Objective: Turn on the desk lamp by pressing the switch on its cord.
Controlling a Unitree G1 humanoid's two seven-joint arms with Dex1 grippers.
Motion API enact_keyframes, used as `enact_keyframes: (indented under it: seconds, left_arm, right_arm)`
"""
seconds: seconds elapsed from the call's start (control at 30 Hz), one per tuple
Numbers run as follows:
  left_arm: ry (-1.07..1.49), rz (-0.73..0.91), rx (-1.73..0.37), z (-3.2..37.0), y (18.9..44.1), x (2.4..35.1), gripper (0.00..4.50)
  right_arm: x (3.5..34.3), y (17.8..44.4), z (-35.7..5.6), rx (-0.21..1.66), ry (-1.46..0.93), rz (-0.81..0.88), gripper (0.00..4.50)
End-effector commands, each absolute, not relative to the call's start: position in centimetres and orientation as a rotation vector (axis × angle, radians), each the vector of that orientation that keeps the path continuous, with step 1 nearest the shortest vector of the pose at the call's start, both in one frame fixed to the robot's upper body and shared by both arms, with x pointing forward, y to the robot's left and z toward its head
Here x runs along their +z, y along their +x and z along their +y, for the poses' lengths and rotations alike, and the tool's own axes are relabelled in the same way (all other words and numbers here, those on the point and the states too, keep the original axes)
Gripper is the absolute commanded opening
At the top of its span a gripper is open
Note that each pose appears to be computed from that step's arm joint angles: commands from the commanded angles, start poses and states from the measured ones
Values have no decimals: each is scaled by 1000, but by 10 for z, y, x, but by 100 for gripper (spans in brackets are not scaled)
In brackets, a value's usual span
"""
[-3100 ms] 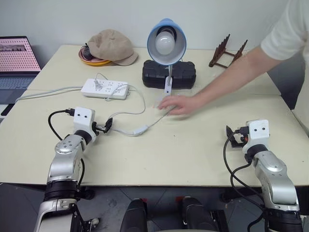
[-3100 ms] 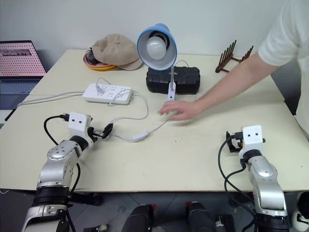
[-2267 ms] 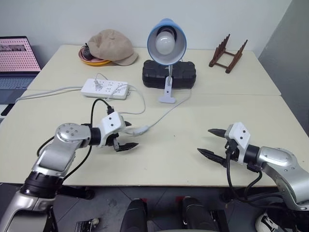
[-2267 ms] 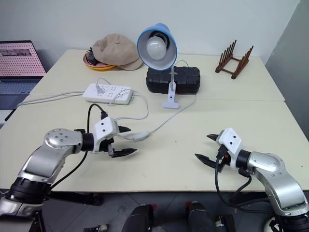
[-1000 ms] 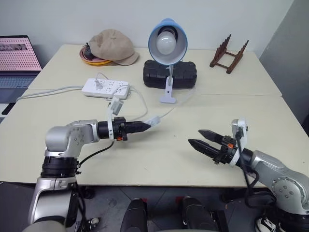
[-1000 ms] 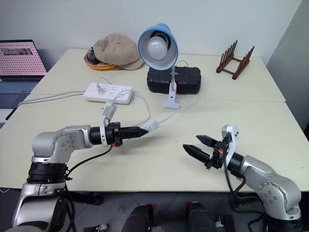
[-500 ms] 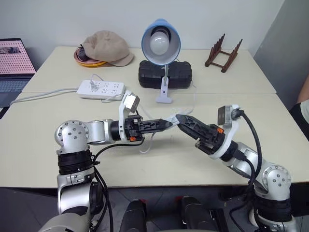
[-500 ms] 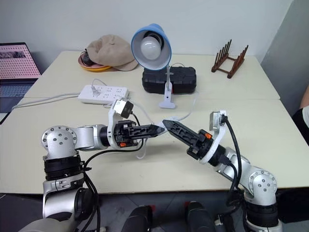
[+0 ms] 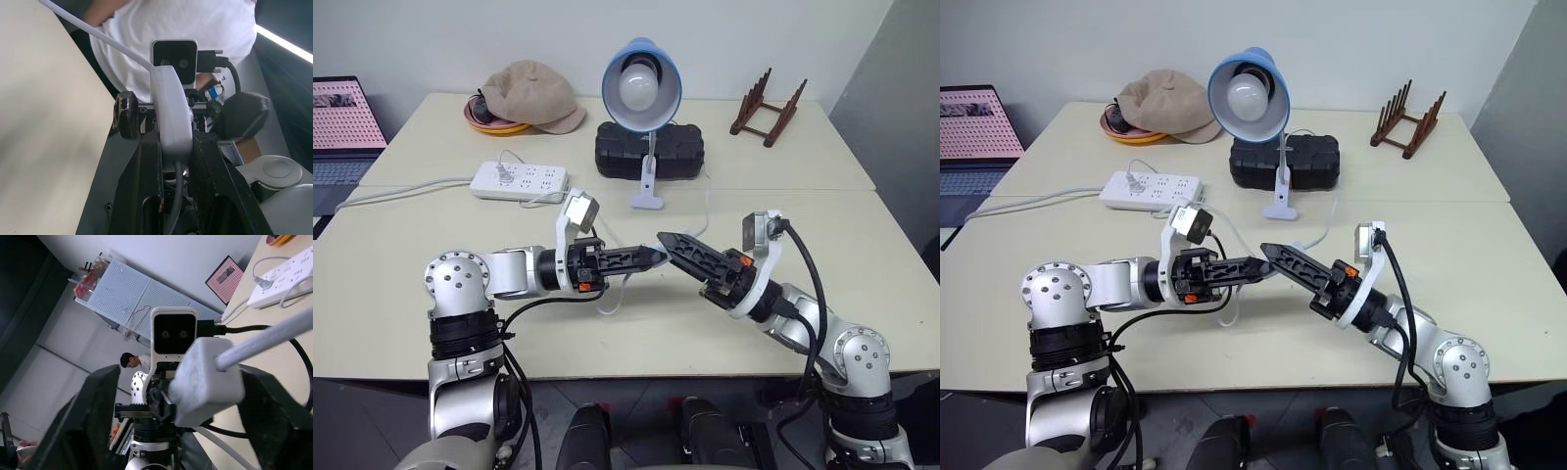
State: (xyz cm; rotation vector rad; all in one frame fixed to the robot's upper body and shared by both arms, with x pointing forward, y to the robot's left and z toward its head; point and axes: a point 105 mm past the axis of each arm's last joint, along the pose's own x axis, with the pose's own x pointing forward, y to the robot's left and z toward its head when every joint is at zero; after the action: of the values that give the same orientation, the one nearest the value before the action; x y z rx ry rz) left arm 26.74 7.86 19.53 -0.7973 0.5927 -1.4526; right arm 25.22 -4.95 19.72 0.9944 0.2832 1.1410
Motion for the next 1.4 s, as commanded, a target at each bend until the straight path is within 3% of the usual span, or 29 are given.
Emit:
enact_keyframes:
  seconds: [0.03,0.3,0.37,1.4]
  left_arm:
    - [-795,560,-1482,81,264,203,38]
    - [-799,568,-1479,82,264,202,38]
    - [-797,570,-1481,81,264,202,38]
    - [-512,657,-1557,84,250,188,38]
  right_arm:
    - [206,249,-51,1176,980,249,256]
    - [201,246,-53,1179,941,271,80]
    - [200,245,-53,1184,918,279,60]
    - [180,244,-89,1183,455,487,57]
